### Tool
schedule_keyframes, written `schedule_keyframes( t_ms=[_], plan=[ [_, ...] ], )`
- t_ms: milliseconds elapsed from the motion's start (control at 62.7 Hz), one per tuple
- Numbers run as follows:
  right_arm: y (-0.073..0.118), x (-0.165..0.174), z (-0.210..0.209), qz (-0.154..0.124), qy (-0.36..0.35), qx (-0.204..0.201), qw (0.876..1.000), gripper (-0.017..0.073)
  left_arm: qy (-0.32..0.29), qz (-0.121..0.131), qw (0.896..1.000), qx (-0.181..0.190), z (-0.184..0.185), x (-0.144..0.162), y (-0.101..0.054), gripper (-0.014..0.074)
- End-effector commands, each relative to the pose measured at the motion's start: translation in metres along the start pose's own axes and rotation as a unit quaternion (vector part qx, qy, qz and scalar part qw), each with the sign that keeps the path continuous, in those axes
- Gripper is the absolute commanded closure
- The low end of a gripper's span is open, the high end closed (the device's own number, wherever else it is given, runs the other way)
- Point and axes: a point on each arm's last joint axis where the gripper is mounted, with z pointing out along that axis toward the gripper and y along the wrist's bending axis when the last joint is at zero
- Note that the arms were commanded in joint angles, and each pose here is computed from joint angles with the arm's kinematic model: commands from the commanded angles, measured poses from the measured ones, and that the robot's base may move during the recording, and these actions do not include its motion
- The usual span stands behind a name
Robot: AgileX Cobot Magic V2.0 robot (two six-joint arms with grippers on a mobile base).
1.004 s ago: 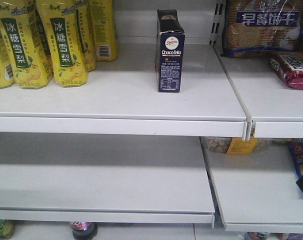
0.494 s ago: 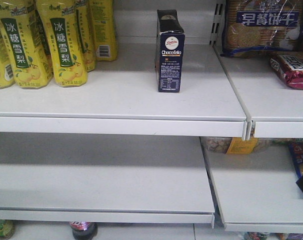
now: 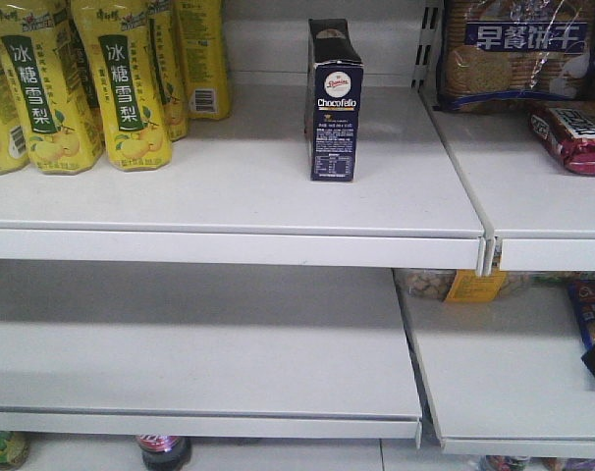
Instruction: Left arm holds basket, right arm returns cookies
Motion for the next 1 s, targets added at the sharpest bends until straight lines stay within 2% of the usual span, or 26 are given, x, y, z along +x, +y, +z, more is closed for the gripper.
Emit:
schedule_keyframes(
  t_ms=[0,32,80,143,207,303,351,414,462,526,622,654,670,797,893,988],
  plan=[
    [-0.002,-0.01,0.001,-0.025,-0.016,0.017,0.999,0.057,-0.068,0.013,0.998,-0.003,-0.003,-0.016,0.001,0.06],
    [-0.004,-0.008,0.001,-0.004,-0.002,0.029,1.0,0.057,-0.068,0.013,0.998,-0.003,-0.003,-0.016,0.001,0.06],
    [-0.01,-0.006,0.001,0.01,0.028,0.062,0.998,0.057,-0.068,0.013,0.998,-0.003,-0.003,-0.016,0.001,0.06],
    [-0.014,-0.001,-0.001,0.017,0.066,0.083,0.994,0.057,-0.068,0.013,0.998,-0.003,-0.003,-0.016,0.001,0.06],
    [-0.015,0.003,-0.004,-0.019,0.096,0.081,0.992,0.057,-0.068,0.013,0.998,-0.003,-0.003,-0.016,0.001,0.06],
    [-0.01,0.005,-0.01,-0.069,0.111,0.036,0.991,0.057,-0.068,0.013,0.998,-0.003,-0.003,-0.016,0.001,0.06],
    [-0.008,0.005,-0.015,-0.087,0.108,0.017,0.99,0.057,-0.068,0.013,0.998,-0.003,-0.003,-0.016,0.001,0.06],
    [-0.007,0.006,-0.021,-0.1,0.101,0.015,0.99,0.057,-0.068,0.013,0.998,-0.003,-0.003,-0.016,0.001,0.06],
    [-0.006,0.008,-0.025,-0.108,0.093,0.019,0.99,0.057,-0.068,0.013,0.998,-0.003,-0.003,-0.016,0.001,0.06],
    [-0.006,0.012,-0.028,-0.116,0.077,0.044,0.989,0.057,-0.068,0.013,0.998,-0.003,-0.003,-0.016,0.001,0.06],
    [-0.01,0.022,-0.031,-0.131,0.047,0.117,0.983,0.057,-0.068,0.013,0.998,-0.003,-0.003,-0.016,0.001,0.06],
    [-0.012,0.025,-0.031,-0.121,0.037,0.139,0.982,0.057,-0.068,0.013,0.998,-0.003,-0.003,-0.016,0.001,0.06],
    [-0.013,0.027,-0.032,-0.126,0.033,0.157,0.979,0.057,-0.068,0.013,0.998,-0.003,-0.003,-0.016,0.001,0.06],
    [-0.02,0.038,-0.039,-0.08,0.017,0.24,0.967,0.057,-0.068,0.013,0.998,-0.003,-0.003,-0.016,0.001,0.06],
    [-0.024,0.051,-0.043,-0.057,0.022,0.277,0.959,0.057,-0.068,0.013,0.998,-0.003,-0.003,-0.016,0.001,0.06],
    [-0.03,0.067,-0.044,-0.046,0.037,0.306,0.95,0.057,-0.068,0.013,0.998,-0.003,-0.003,-0.016,0.001,0.06]
  ],
)
